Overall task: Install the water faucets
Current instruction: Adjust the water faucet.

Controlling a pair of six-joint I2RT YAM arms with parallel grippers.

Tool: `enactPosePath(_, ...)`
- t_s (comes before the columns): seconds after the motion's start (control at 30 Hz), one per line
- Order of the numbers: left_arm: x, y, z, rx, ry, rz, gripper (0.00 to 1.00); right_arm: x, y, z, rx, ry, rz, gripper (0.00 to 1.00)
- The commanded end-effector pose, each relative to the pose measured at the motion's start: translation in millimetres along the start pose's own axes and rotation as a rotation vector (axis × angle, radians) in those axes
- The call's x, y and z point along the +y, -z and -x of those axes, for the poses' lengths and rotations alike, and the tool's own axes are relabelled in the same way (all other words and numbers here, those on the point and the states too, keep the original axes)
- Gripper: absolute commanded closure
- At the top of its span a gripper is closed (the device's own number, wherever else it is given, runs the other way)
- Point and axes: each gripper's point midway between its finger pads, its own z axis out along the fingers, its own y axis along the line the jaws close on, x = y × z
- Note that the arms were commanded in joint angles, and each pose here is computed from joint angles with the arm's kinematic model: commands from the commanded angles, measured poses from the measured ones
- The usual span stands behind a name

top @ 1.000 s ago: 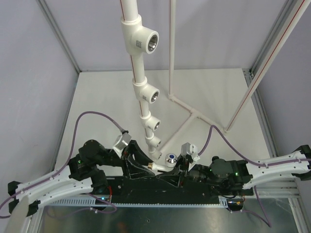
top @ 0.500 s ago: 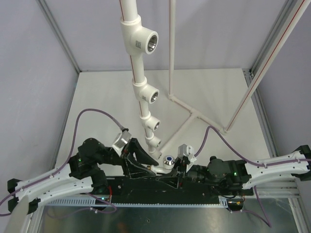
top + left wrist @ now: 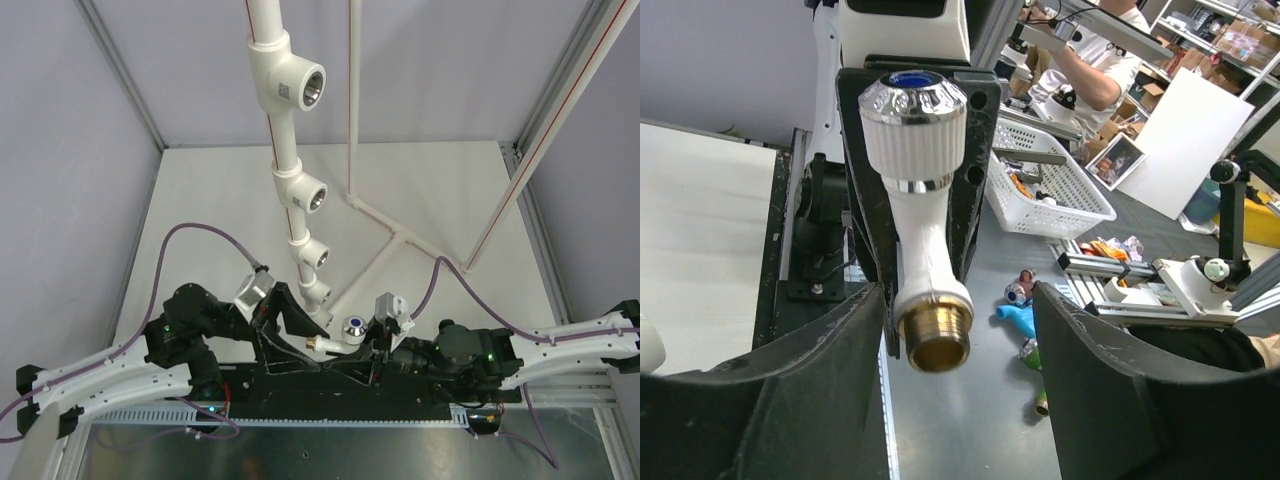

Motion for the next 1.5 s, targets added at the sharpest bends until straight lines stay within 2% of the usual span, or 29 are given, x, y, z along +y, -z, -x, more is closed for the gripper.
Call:
enactPosePath(0.0,-14,2,16,-0.046,-0.035,-0.038,0.34,8,4,46,-0.130,-0.029,0.014,1.00)
enactPosePath(0.13,-13,2,18,-0.052,-0.041,-0.029,0.45,10,3,42,-0.120,-0.030,0.021,1.00)
enactPosePath(0.27,-10,-1,21,-0.056,-0.045,-0.018,0.61,11,0,38,-0.107,-0.031,0.025,1.00)
enactPosePath(0.3,-10,-2,22,-0.055,-0.045,-0.016,0.66,11,0,38,-0.107,-0.033,0.026,1.00)
enactPosePath(0.4,-8,-4,22,-0.049,-0.042,-0.013,0.90,12,0,38,-0.108,-0.034,0.026,1.00)
enactPosePath(0.43,-7,-5,22,-0.048,-0.041,-0.011,0.95,11,0,39,-0.110,-0.032,0.025,0.99)
enactPosePath(0.47,-6,-5,23,-0.049,-0.041,-0.006,0.97,10,1,39,-0.108,-0.031,0.018,0.94)
enactPosePath(0.5,-5,-5,23,-0.053,-0.043,-0.002,0.99,9,3,40,-0.111,-0.033,0.011,0.82)
enactPosePath(0.57,-3,-5,25,-0.062,-0.043,0.011,1.00,3,8,42,-0.115,-0.045,-0.017,0.64)
enactPosePath(0.6,-2,-5,26,-0.069,-0.045,0.019,1.00,1,10,42,-0.113,-0.045,-0.026,0.46)
enactPosePath(0.63,-2,-4,27,-0.077,-0.048,0.024,1.00,0,14,45,-0.117,-0.046,-0.027,0.33)
enactPosePath(0.67,-1,-3,29,-0.089,-0.052,0.031,1.00,-1,18,46,-0.118,-0.039,-0.029,0.25)
enactPosePath(0.73,-2,-1,32,-0.109,-0.056,0.037,1.00,-2,25,51,-0.134,-0.022,-0.029,0.18)
enactPosePath(0.93,-3,-4,33,-0.104,-0.044,0.023,1.00,-3,43,74,-0.183,0.054,-0.012,0.18)
enactPosePath(1.23,-3,-10,30,-0.074,-0.035,0.002,1.00,-3,39,79,-0.162,0.117,-0.015,0.33)
enactPosePath(1.47,-7,-12,35,-0.073,-0.048,-0.013,1.00,-3,30,67,-0.105,0.126,-0.002,0.37)
